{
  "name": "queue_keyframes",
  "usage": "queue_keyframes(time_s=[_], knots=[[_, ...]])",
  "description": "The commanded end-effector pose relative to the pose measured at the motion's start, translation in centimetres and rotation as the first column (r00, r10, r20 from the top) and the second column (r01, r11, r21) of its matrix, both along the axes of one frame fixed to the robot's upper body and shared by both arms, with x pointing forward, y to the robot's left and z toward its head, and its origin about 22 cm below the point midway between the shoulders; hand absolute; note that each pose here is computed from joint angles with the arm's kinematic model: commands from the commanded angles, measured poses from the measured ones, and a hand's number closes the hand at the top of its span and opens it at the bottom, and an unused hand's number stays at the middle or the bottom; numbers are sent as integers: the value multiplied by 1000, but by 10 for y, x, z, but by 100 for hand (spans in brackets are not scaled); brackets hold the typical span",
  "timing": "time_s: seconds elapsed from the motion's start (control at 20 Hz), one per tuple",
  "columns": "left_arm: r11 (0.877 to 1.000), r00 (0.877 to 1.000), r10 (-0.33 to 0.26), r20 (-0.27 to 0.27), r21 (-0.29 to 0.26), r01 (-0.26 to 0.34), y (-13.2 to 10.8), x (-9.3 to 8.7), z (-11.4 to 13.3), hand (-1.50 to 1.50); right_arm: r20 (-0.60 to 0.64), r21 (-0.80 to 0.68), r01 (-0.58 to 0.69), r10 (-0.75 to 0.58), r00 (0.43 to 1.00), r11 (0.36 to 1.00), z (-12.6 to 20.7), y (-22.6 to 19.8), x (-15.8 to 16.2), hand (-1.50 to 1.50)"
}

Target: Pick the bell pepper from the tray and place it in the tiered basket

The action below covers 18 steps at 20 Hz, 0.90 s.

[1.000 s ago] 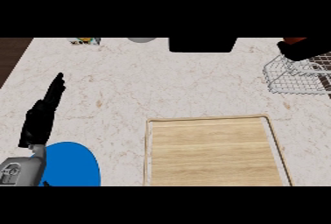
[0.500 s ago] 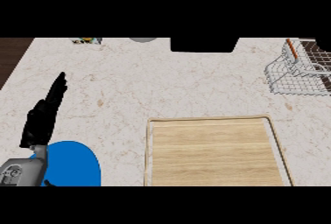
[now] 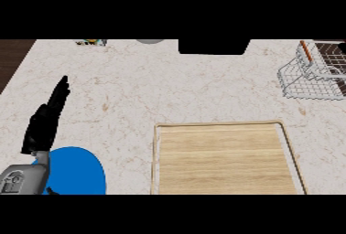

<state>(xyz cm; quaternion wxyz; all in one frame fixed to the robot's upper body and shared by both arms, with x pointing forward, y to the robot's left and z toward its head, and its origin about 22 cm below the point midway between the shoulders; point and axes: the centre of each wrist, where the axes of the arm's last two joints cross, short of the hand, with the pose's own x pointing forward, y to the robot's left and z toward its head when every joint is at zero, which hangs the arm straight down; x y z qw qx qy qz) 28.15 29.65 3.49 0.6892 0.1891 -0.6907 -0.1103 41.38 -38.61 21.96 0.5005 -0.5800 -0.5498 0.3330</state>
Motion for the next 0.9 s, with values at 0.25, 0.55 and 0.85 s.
queue_keyframes(time_s=[0.25,0.55,0.85], knots=[[1000,1000,-7,-9,-5,6,0,-5,4,0,-160,258,30,12,987,966,-43,-29,-1,150],[1000,1000,14,-13,1,-14,4,8,3,0,-142,349,42,9,990,936,-59,-37,-2,-150],[1000,1000,-7,-12,0,7,2,-1,3,0,29,474,-3,-12,1000,880,-49,-51,-7,-150]])
